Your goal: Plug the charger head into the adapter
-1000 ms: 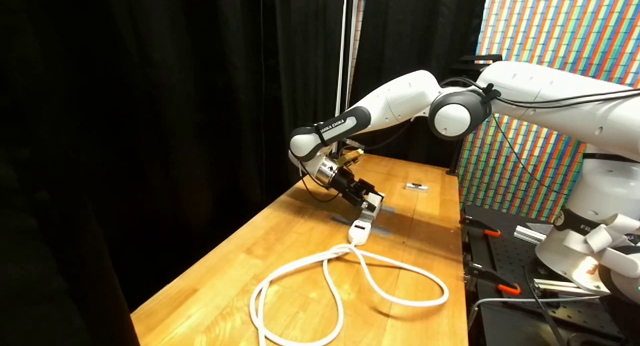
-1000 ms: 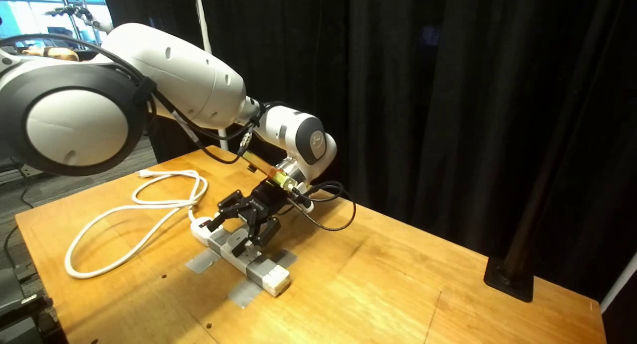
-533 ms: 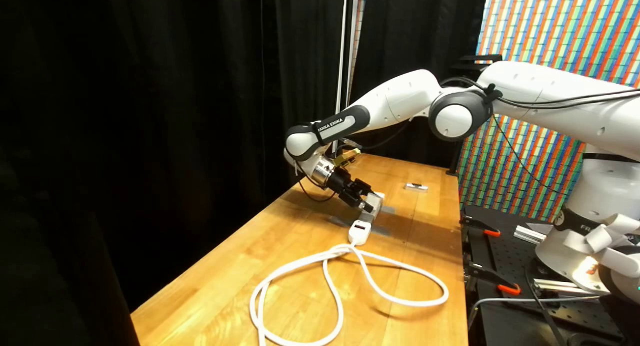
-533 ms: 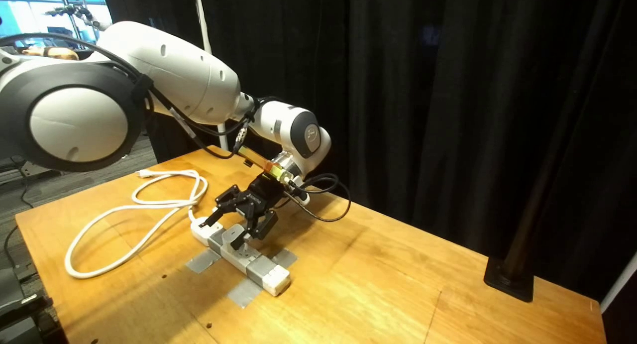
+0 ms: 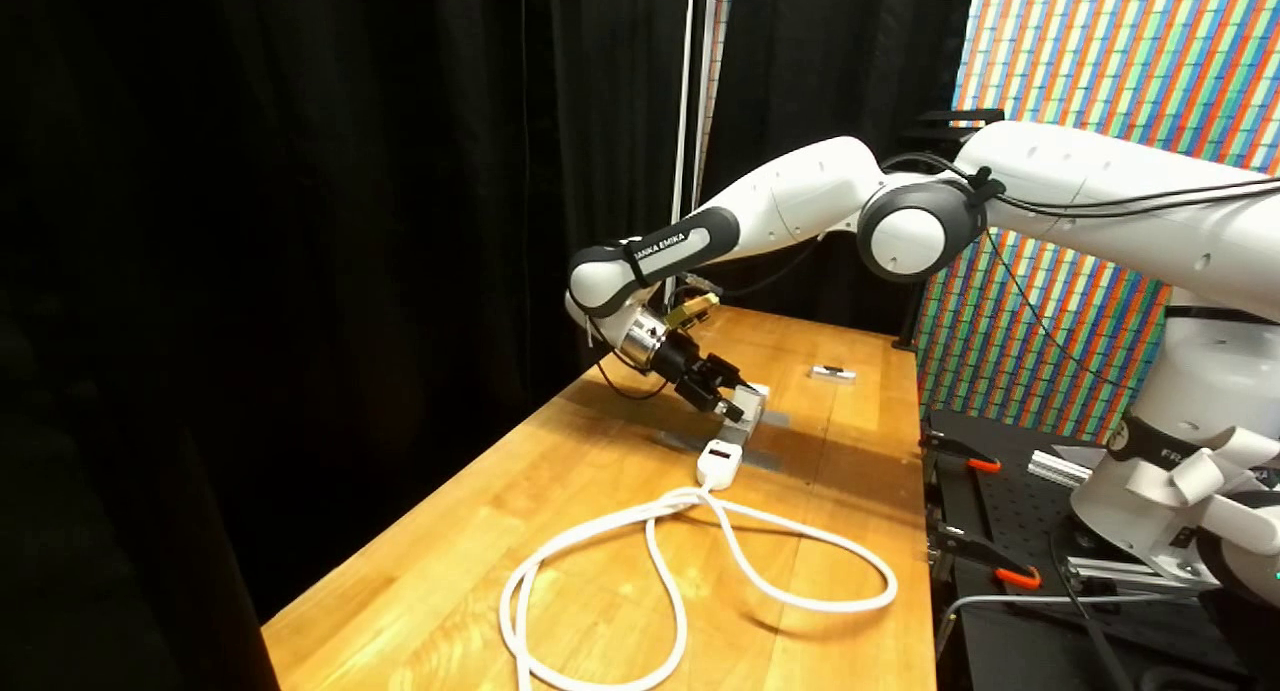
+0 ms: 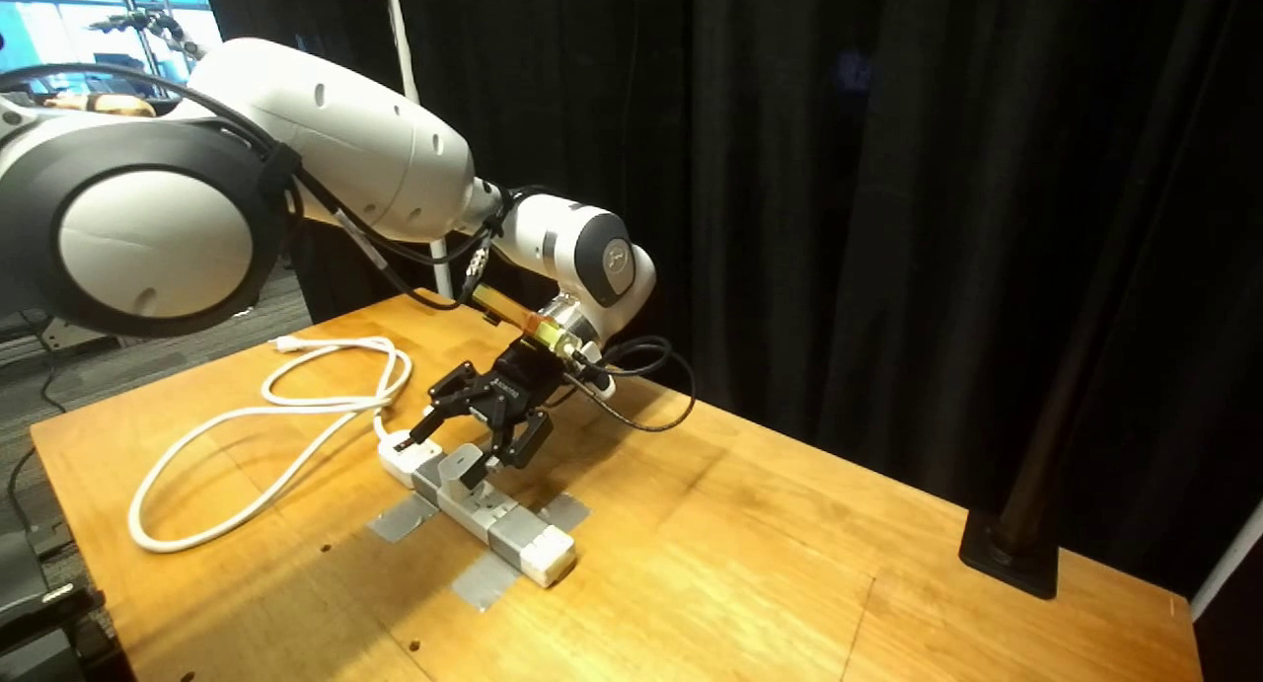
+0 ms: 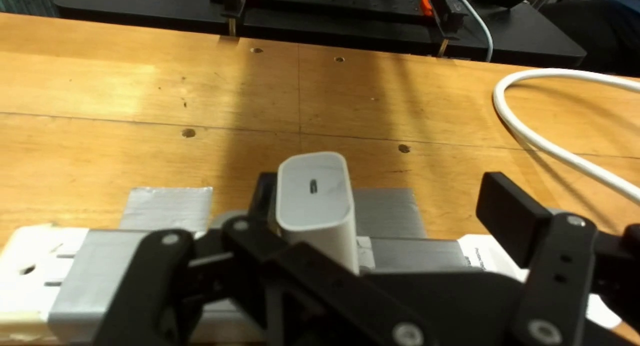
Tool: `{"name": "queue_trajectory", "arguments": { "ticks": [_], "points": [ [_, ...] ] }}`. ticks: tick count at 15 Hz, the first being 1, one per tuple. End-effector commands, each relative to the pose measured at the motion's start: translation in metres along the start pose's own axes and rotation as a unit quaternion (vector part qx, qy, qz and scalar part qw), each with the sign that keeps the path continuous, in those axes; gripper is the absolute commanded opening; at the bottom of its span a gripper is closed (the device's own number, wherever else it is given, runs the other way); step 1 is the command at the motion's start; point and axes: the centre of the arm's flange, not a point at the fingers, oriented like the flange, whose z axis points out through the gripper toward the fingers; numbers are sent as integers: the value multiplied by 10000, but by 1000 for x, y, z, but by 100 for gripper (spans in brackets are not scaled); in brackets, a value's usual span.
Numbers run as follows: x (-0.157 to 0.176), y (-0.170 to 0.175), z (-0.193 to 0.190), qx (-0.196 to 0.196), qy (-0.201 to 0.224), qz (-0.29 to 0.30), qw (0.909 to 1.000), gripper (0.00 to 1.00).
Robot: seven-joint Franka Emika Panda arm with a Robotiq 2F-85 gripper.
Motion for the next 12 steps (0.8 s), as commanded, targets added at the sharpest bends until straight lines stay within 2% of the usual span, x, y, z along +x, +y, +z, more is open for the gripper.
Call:
{"name": "queue_trajectory", "arguments": {
  "ticks": [1,7,10,12],
  "points": [
    [-19,0,-17,-135,164,-13,9998,100],
    [-57,-3,-37,-202,720,57,9972,100],
    [-92,-1,-48,-195,1364,105,9904,100],
    [-113,0,-51,-234,1892,185,9815,100]
  ]
}}
